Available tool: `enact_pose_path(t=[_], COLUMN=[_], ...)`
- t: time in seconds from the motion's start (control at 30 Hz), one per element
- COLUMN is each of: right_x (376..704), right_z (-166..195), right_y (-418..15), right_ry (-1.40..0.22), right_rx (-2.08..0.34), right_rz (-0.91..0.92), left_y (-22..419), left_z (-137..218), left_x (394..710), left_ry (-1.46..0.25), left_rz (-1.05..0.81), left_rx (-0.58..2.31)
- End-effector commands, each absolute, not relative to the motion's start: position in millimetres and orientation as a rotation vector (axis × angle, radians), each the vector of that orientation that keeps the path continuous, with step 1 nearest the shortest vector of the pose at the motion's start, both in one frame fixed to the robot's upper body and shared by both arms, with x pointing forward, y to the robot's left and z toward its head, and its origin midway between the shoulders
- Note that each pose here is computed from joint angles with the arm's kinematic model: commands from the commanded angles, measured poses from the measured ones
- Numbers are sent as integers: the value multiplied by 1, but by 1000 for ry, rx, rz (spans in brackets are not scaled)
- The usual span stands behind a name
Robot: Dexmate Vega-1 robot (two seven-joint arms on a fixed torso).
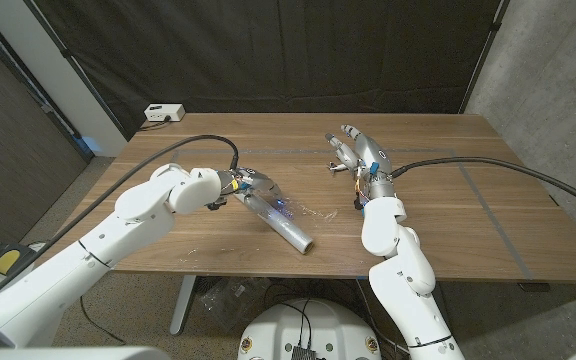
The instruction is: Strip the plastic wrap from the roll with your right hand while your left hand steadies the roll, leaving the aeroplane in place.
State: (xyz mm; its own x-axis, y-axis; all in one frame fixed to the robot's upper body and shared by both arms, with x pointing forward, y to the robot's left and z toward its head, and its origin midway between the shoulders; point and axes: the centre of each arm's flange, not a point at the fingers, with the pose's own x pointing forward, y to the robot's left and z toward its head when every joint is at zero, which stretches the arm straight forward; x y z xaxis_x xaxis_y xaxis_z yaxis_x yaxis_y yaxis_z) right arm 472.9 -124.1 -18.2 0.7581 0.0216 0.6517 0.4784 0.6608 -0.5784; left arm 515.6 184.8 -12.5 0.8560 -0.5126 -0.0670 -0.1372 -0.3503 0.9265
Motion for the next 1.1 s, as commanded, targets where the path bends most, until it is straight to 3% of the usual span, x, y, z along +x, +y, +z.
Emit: enact_pose_path(t=[0.03,1.1], right_x=[473,476], right_z=[-17,-15], right_y=[-121,-115], right_ry=[-679,-671], right_rx=[-813,-819], right_rz=[-279,-267], left_y=[188,180], left_z=[-11,-39], left_x=[507,519], left_ry=[-469,-557], left_rz=[-430,-265], left_rx=[1923,2024])
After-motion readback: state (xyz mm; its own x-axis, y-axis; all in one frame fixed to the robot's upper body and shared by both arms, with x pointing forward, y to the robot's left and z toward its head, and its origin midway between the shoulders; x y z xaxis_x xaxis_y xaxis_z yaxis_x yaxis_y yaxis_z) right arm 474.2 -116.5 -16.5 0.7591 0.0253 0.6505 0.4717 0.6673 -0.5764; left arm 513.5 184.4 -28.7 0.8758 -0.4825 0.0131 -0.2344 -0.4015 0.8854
